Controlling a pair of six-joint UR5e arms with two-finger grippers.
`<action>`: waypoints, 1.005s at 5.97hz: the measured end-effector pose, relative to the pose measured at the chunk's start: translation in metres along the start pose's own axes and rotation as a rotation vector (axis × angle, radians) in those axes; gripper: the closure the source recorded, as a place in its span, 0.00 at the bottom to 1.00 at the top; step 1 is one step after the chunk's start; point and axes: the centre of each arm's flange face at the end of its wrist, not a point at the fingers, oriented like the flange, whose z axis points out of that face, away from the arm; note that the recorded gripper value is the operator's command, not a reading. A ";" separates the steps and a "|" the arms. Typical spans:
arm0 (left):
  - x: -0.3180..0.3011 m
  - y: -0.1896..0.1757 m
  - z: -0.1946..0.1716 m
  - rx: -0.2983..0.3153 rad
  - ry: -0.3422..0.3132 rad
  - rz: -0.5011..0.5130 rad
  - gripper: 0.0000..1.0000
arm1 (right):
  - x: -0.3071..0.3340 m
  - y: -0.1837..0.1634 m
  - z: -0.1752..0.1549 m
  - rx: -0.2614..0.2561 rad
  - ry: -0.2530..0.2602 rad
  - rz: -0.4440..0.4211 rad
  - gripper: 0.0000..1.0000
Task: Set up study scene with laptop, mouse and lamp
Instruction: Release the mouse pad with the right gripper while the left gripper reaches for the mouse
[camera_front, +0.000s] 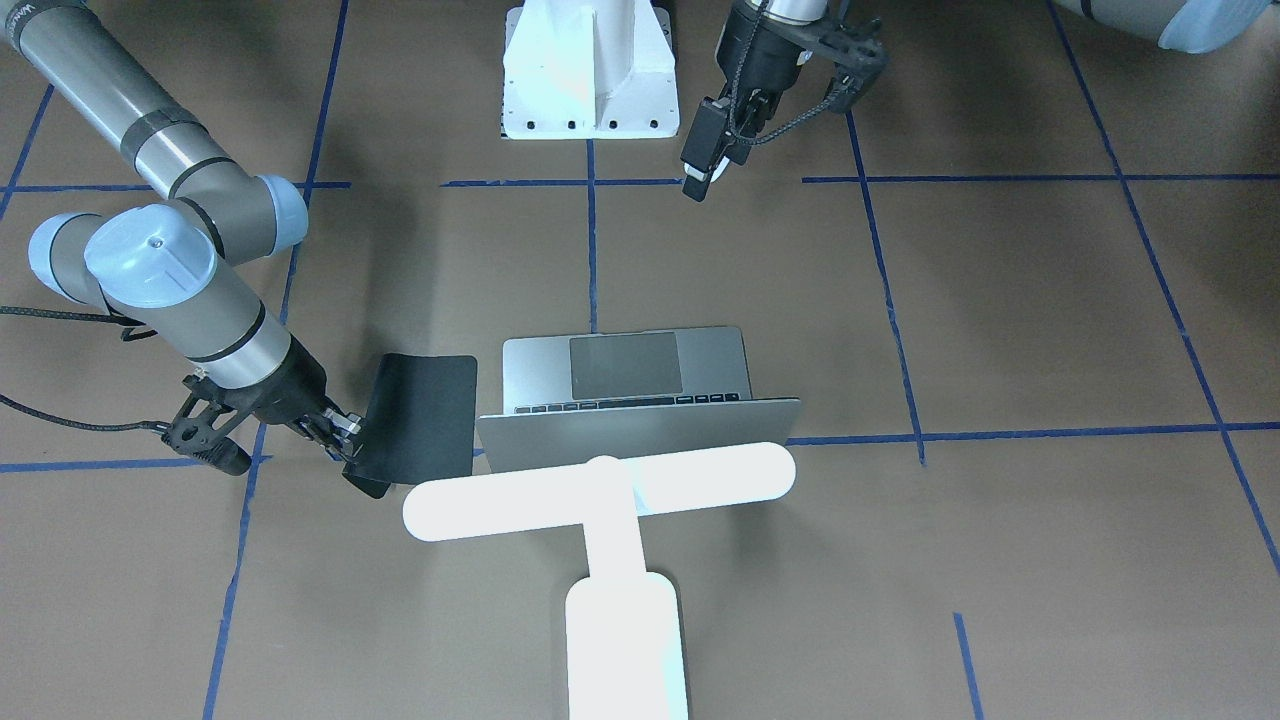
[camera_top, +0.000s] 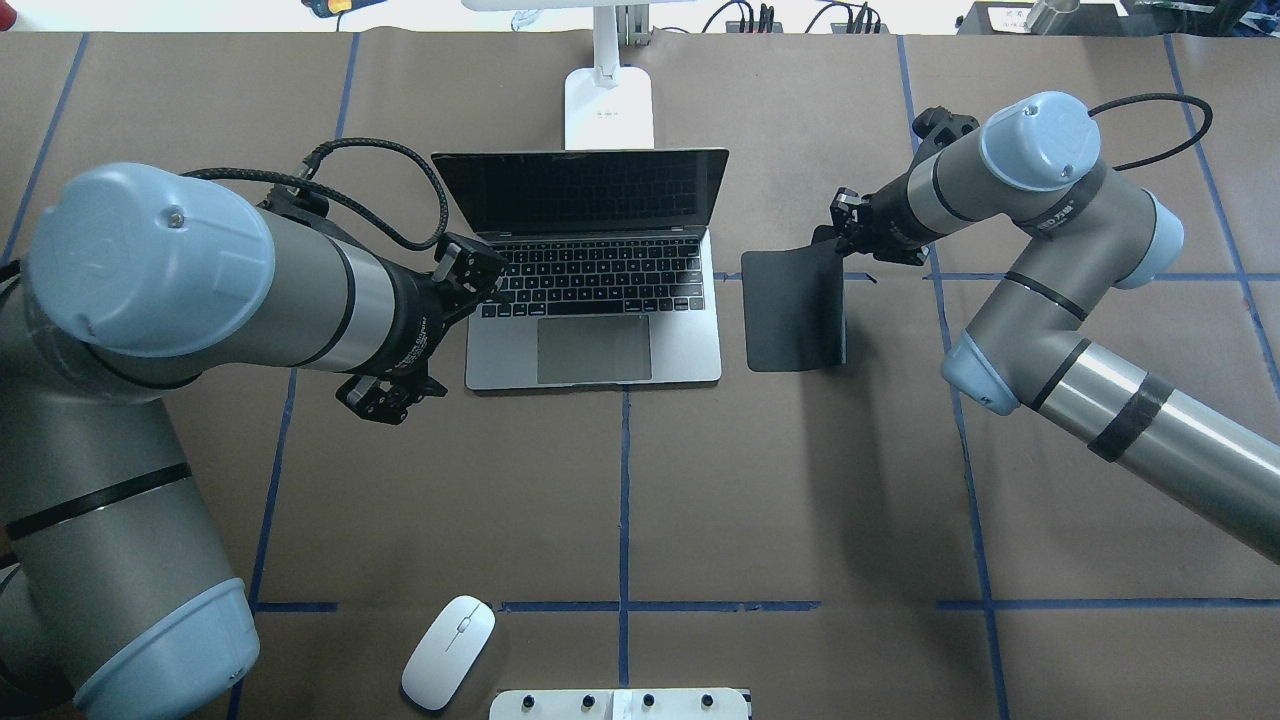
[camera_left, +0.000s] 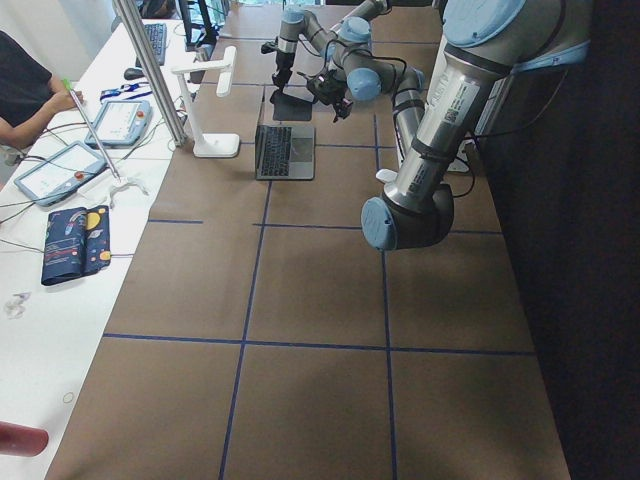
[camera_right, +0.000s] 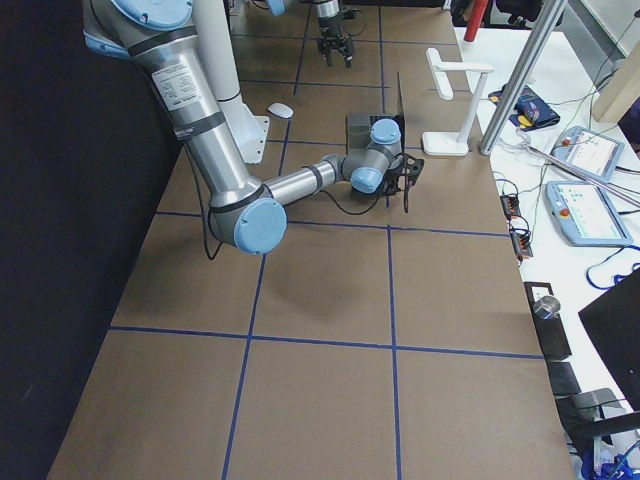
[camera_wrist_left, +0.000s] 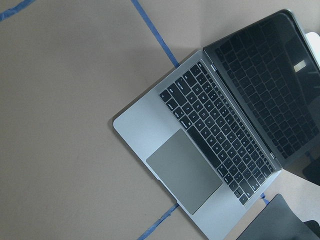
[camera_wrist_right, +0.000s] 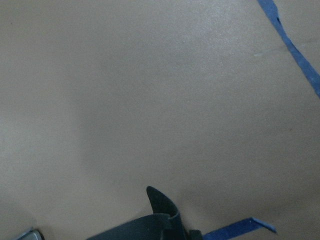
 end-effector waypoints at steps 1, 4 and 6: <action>-0.007 0.003 0.005 0.000 -0.018 0.006 0.00 | 0.000 -0.001 -0.001 0.003 -0.001 -0.002 0.00; -0.073 0.073 0.045 0.018 -0.127 0.206 0.00 | 0.000 -0.017 -0.046 0.026 -0.057 -0.001 0.00; -0.134 0.083 0.055 -0.014 -0.218 0.549 0.00 | 0.013 -0.023 -0.080 0.019 -0.089 0.002 0.00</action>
